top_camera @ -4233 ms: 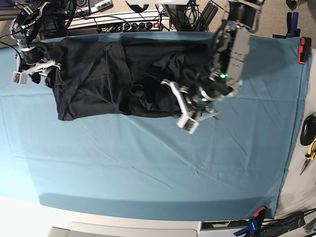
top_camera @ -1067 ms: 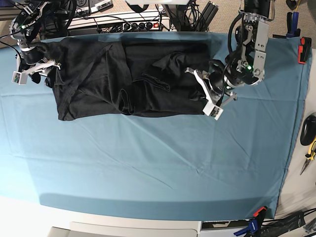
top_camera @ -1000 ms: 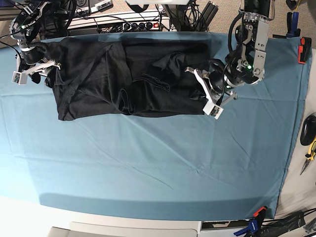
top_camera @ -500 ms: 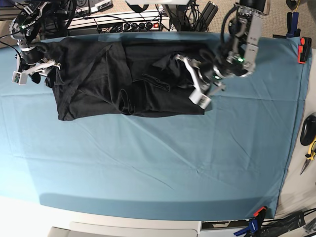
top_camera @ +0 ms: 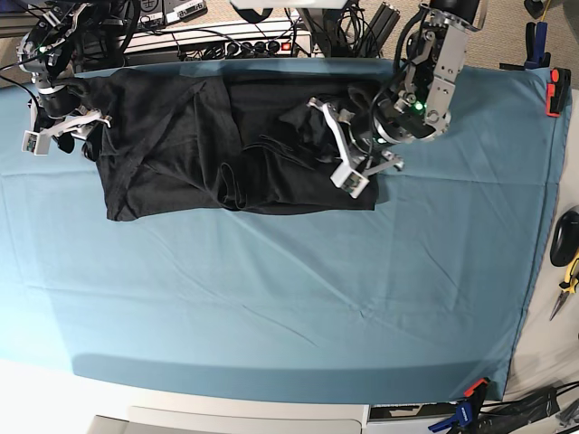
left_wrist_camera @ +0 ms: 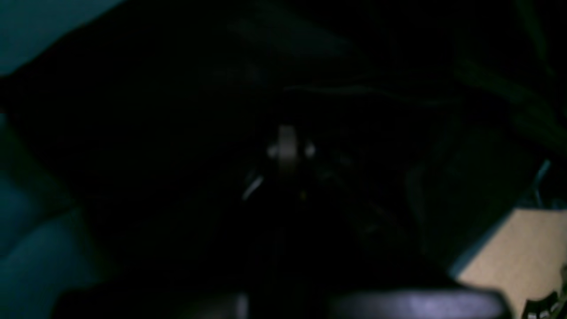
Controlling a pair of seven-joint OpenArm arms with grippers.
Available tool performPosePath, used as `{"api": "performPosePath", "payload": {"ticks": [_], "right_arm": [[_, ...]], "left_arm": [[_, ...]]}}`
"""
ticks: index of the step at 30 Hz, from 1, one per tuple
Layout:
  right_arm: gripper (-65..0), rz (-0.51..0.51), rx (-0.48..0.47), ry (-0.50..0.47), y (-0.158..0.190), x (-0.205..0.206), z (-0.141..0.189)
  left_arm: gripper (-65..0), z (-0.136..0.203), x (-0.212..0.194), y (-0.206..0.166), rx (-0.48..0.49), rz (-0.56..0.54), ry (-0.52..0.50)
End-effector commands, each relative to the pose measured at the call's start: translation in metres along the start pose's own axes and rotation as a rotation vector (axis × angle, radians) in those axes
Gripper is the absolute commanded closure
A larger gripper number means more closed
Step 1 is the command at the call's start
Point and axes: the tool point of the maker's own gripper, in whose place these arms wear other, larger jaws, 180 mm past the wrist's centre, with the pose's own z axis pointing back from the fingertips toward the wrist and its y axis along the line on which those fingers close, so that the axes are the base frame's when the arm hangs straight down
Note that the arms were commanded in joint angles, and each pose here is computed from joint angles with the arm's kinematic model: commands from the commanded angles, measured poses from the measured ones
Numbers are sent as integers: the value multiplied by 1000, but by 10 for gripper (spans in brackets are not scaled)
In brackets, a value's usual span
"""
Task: Fold the T-shirt properly
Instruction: 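Move the left gripper to the shirt's collar edge and grasp it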
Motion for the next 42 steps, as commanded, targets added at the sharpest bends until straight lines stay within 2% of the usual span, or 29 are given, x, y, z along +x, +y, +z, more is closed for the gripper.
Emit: {"api": "performPosePath", "payload": {"ticks": [1, 12, 20, 30, 37, 42], "right_arm": [[-348, 18, 3, -53, -1, 16, 2], [-348, 18, 3, -53, -1, 16, 2], [-348, 18, 3, -55, -1, 16, 3], [-348, 18, 3, -55, -1, 16, 3], [-348, 18, 3, -55, -1, 16, 2], [-348, 18, 3, -55, -1, 16, 3]], "left_arm": [[0, 3, 17, 2, 1, -10, -54], [0, -2, 3, 11, 26, 5, -19], [0, -3, 5, 1, -29, 57, -32], [0, -6, 3, -43, -203, 79, -19], [0, 0, 6, -101, -445, 30, -40], [0, 9, 11, -123, -556, 19, -81]]}}
